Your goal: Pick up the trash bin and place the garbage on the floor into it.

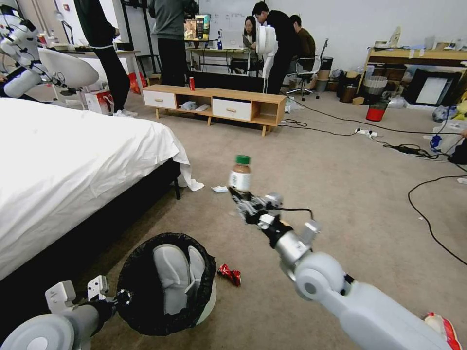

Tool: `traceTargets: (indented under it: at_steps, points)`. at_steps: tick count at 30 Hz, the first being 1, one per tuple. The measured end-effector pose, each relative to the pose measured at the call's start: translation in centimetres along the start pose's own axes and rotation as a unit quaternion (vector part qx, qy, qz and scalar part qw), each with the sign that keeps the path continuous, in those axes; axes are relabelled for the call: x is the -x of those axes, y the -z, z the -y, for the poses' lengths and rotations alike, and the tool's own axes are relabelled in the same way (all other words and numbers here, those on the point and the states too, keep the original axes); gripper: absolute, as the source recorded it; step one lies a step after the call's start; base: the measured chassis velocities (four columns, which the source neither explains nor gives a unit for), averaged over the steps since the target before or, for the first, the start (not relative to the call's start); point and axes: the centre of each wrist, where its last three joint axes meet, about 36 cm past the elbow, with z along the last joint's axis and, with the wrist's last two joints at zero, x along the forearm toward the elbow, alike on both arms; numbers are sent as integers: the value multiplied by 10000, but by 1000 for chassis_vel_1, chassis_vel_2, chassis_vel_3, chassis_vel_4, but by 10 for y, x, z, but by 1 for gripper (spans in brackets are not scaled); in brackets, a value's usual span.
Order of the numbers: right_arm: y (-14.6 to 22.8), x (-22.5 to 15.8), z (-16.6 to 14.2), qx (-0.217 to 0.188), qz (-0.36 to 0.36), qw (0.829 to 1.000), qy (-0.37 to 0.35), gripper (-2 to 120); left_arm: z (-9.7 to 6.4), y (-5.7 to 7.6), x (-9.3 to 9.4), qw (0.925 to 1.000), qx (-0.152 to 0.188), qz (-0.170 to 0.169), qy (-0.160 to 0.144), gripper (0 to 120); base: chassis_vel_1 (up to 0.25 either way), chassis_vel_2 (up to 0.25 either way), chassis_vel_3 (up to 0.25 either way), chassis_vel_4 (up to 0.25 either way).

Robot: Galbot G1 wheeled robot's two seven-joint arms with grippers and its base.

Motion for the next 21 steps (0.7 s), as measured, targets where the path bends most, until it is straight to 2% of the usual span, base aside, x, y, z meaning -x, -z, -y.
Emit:
traceTargets:
  at_steps: [12, 21]
  points:
    - [-48, 22, -31, -182, -367, 9949, 919, 26, 3, 1, -3, 9999, 97, -17, -29, 0, 0, 0, 0, 0]
    - [-73, 21, -38, -265, -601, 9918, 1097, 26, 3, 1, -3, 9999, 103, -8, -42, 0, 0, 0, 0, 0]
